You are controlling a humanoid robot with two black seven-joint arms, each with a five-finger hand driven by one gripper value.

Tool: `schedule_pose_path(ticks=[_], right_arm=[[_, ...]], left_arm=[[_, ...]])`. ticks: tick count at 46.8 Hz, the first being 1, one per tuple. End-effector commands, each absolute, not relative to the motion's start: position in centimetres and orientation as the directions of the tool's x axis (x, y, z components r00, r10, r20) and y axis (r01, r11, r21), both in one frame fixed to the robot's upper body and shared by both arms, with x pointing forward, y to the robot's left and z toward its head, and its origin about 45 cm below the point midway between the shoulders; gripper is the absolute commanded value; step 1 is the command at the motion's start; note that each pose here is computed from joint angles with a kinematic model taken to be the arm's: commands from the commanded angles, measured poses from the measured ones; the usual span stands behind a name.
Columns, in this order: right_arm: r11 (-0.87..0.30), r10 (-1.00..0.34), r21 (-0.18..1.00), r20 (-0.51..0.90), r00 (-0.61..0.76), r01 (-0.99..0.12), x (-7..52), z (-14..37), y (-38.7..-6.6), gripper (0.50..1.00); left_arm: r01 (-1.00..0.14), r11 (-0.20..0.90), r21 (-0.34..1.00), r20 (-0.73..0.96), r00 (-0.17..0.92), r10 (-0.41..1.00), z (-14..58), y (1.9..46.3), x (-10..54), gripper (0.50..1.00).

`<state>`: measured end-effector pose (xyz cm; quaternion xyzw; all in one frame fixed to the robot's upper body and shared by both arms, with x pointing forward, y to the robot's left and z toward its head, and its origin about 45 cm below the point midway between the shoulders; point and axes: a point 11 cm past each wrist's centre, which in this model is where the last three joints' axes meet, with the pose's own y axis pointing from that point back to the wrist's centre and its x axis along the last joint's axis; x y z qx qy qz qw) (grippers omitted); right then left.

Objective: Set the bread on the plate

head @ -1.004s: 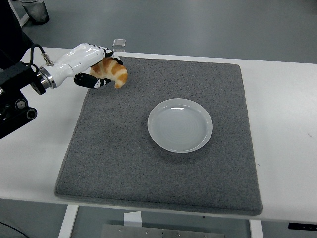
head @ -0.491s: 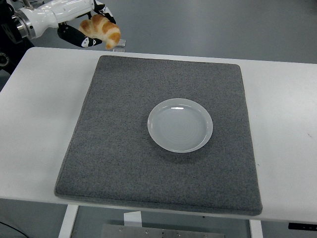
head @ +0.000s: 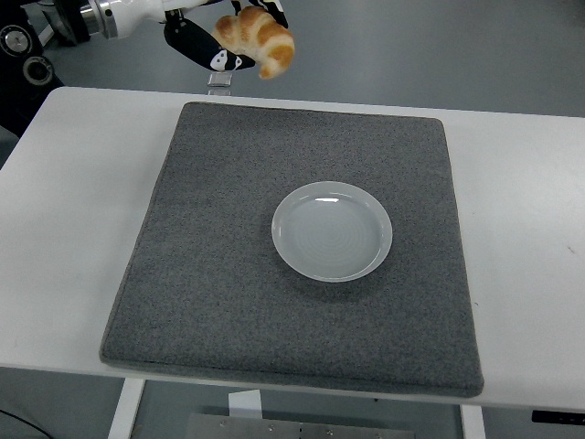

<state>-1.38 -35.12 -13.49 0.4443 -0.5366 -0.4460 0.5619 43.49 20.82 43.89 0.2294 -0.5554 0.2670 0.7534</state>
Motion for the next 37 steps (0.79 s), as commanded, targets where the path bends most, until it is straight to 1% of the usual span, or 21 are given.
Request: schedule_pose_path(ticks=[1,13,22,26,33,37], right_arm=[[0.207,-0.978,0.978,0.207,0.026,0.025,-1.4,-13.5,-35.1,0.952],[0.207,-0.978,0.978,0.207,0.026,0.025,-1.4,-13.5,-35.1,0.952],[0.207,-0.978,0.978,0.207,0.026,0.025,-1.4,-13.5,-35.1,0.952],[0.207,-0.978,0.978,0.207,0.026,0.025,-1.4,-13.5,-35.1,0.952],[0.207,-0.978,0.978,0.207,0.026,0.025,-1.4,-13.5,-35.1,0.952],[0.207,-0.978,0.978,0.207,0.026,0.025,-1.4,-13.5,-35.1,0.952]], left_arm=[[-0.629,0.776,0.054,0.956,0.256,0.141,43.7,19.3,43.3,0.5],[-0.582,0.809,0.082,0.948,0.295,0.117,42.1,16.6,42.9,0.5],[-0.572,0.807,0.148,0.942,0.329,0.061,39.5,16.2,42.7,0.5],[-0.554,0.814,0.174,0.939,0.342,0.032,38.0,15.2,42.5,0.5],[-0.556,0.804,0.211,0.937,0.349,-0.004,36.0,15.2,42.6,0.5],[-0.547,0.809,0.216,0.933,0.359,-0.006,34.3,14.3,42.3,0.5]])
